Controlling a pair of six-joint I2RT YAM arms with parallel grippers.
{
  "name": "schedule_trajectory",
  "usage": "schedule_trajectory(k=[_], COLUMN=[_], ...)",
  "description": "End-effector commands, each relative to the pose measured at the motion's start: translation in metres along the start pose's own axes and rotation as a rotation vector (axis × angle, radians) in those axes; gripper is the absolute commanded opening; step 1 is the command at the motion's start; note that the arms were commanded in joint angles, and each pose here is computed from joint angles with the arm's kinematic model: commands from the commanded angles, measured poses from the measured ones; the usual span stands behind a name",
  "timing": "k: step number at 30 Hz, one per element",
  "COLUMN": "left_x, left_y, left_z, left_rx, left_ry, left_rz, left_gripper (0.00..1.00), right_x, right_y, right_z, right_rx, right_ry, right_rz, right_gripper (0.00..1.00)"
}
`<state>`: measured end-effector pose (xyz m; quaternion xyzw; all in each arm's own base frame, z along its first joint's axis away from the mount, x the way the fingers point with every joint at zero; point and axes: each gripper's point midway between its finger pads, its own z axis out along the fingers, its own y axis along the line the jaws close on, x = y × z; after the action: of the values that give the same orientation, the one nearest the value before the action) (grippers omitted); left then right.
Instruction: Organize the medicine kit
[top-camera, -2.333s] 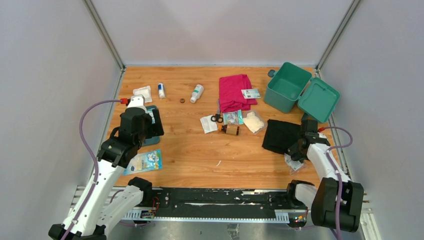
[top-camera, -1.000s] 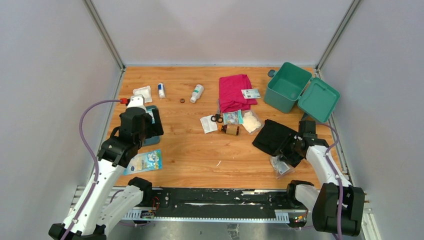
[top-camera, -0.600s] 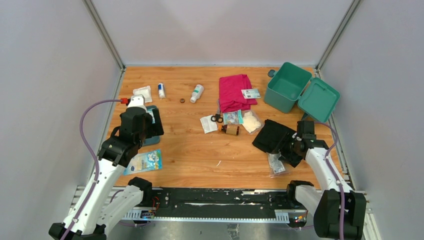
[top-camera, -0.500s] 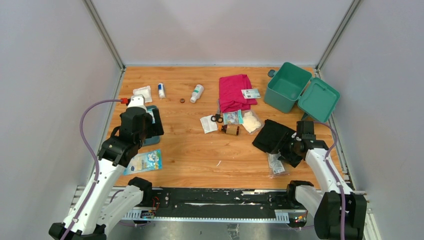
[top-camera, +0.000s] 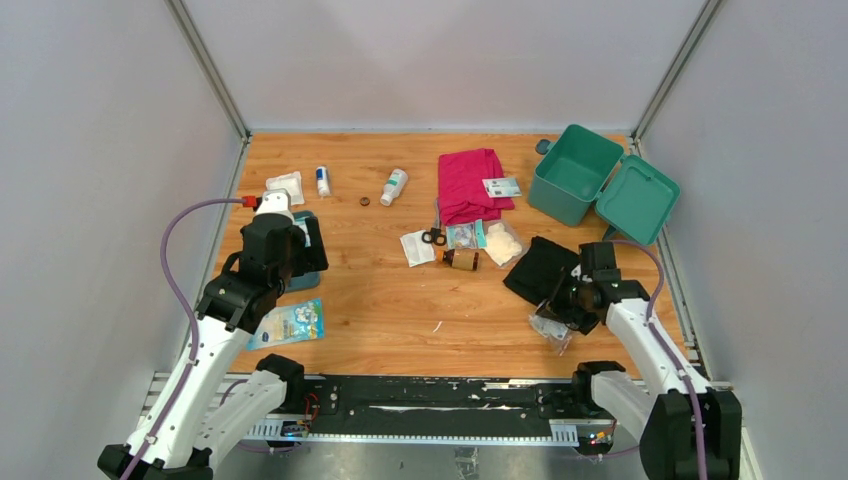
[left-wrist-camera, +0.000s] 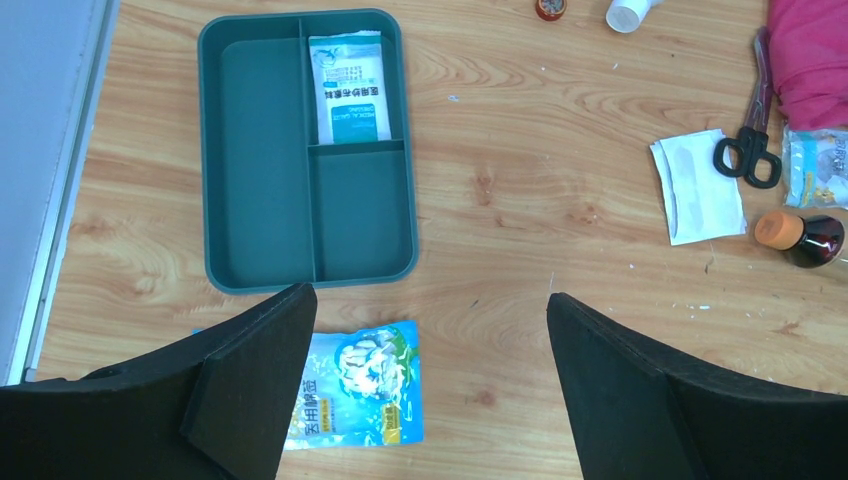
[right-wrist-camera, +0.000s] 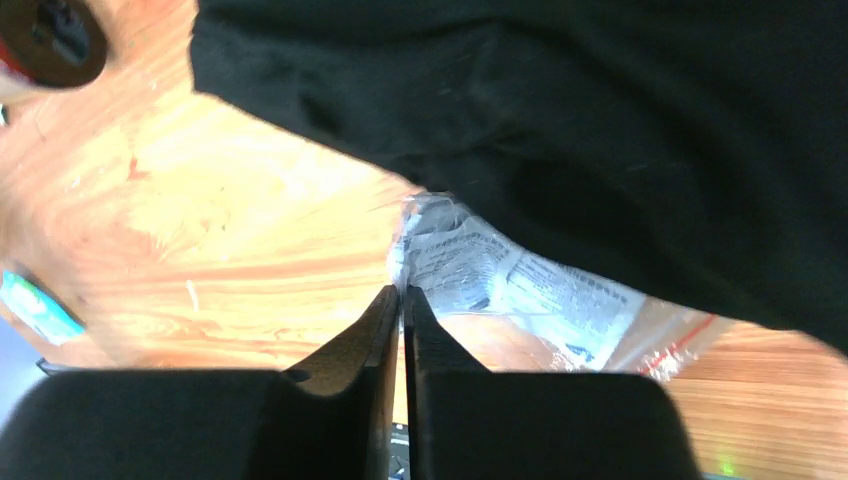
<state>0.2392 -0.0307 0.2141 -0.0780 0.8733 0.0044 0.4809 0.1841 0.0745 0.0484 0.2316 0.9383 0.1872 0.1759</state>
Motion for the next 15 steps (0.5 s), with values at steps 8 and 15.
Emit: schedule_trajectory(k=[8,15], left_x=[0.000,0.000], left_y=[-0.003,-0.003], left_z=[0.002,0.002], left_rx=[0.007,0.006], left_ry=[-0.006,-0.008], left_rz=[-0.005,-0.007], left_gripper=[0.91,0.92], right_x=[0.035,0.057], right_y=[0.046,0.094], right_z=[-0.007,0.001], right_rx=[-0.045,-0.050], right_ry=[0.029,0.072], right_rz=[-0.113,-0.322], right_gripper=[0.00,0.00])
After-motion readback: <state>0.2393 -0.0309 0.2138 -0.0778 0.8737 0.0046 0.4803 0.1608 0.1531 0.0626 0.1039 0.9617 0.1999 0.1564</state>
